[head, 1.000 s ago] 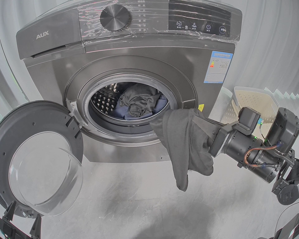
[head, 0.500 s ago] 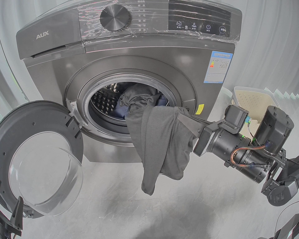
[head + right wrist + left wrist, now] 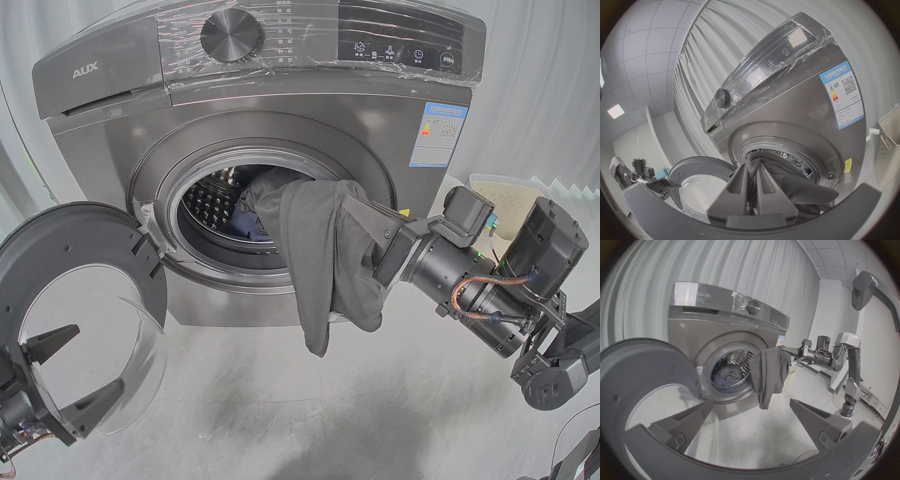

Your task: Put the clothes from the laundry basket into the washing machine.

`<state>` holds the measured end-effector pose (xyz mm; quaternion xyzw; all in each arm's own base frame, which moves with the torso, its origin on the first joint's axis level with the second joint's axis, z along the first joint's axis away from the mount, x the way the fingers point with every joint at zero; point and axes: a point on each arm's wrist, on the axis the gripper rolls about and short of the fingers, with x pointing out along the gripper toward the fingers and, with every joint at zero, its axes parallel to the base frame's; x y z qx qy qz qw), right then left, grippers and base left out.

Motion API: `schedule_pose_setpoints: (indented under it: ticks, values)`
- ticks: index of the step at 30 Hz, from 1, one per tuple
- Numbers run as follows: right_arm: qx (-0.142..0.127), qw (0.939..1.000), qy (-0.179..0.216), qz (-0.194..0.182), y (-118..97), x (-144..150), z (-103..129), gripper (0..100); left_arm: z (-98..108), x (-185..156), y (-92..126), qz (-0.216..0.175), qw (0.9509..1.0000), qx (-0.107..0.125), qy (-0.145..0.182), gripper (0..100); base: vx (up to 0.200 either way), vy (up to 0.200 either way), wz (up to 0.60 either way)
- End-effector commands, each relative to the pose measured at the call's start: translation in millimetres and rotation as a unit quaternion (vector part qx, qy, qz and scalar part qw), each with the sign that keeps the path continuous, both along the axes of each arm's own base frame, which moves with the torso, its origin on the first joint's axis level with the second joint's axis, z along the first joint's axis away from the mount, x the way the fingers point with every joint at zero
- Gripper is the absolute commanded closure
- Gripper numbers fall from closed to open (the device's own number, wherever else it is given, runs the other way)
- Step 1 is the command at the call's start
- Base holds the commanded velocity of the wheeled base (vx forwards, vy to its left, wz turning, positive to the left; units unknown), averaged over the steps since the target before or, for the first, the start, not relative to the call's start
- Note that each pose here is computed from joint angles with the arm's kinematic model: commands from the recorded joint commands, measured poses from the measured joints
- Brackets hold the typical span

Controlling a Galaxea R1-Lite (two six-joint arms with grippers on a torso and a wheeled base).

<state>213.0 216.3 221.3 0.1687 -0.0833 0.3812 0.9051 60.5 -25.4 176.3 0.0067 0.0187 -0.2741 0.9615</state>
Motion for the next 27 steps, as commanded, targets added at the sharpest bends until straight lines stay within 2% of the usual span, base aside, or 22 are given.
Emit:
schedule_pose_setpoints:
  ticks: [1, 10, 18, 22, 27]
  values:
    - [0.008, 0.9999, -0.009, 0.006, 8.0, 2.9, 2.6, 100, -12.7, 60.1, -36.3, -0.068, 0.9948, 0.028, 0.071, 0, 0.000, 0.000, 0.00]
    - [0.006, 0.9999, -0.006, 0.007, 15.7, 8.3, -1.2, 100, -31.2, 95.0, -57.9, -0.092, 0.9864, 0.044, 0.129, 0, 0.000, 0.000, 0.00]
    - [0.004, 1.0000, -0.003, 0.008, 17.2, 9.1, -3.5, 100, -38.5, 106.9, -69.7, -0.113, 0.9805, 0.052, 0.152, 0, 0.000, 0.000, 0.00]
    - [0.003, 0.9999, -0.002, 0.009, 18.4, 8.8, -4.6, 100, -44.4, 111.9, -81.8, -0.136, 0.9744, 0.050, 0.172, 0, 0.000, 0.000, 0.00]
    - [-0.001, 0.9999, 0.002, 0.013, 20.8, 8.4, -7.9, 100, -51.8, 129.7, -92.9, -0.137, 0.9729, 0.045, 0.180, 0, 0.000, 0.000, 0.00]
